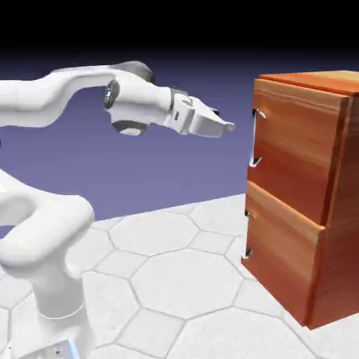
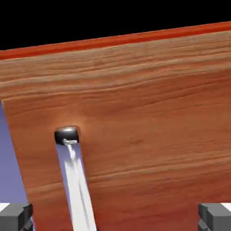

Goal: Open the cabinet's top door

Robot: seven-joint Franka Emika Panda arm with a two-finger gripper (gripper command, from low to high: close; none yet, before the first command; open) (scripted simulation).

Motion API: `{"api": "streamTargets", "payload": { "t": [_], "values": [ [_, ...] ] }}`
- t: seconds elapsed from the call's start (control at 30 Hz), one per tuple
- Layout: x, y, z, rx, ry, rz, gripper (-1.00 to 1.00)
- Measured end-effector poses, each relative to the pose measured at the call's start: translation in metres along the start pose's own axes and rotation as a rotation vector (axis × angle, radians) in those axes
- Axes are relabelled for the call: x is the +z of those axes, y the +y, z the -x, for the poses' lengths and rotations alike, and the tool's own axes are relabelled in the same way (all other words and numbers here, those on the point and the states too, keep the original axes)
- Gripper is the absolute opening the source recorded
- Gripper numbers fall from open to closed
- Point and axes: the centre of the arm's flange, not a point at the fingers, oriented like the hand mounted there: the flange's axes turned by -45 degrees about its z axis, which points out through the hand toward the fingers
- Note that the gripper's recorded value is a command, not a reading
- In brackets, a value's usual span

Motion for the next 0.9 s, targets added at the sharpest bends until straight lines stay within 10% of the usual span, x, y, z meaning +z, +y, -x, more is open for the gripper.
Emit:
{"api": "streamTargets", "payload": {
  "t": [0.83,0.87,0.9],
  "values": [
    [0.130,-0.025,0.068,-0.119,0.236,-0.004,0.00],
    [0.135,-0.025,0.067,-0.119,0.235,-0.005,-1.00],
    [0.135,-0.025,0.067,-0.119,0.235,-0.005,-1.00]
  ]
}}
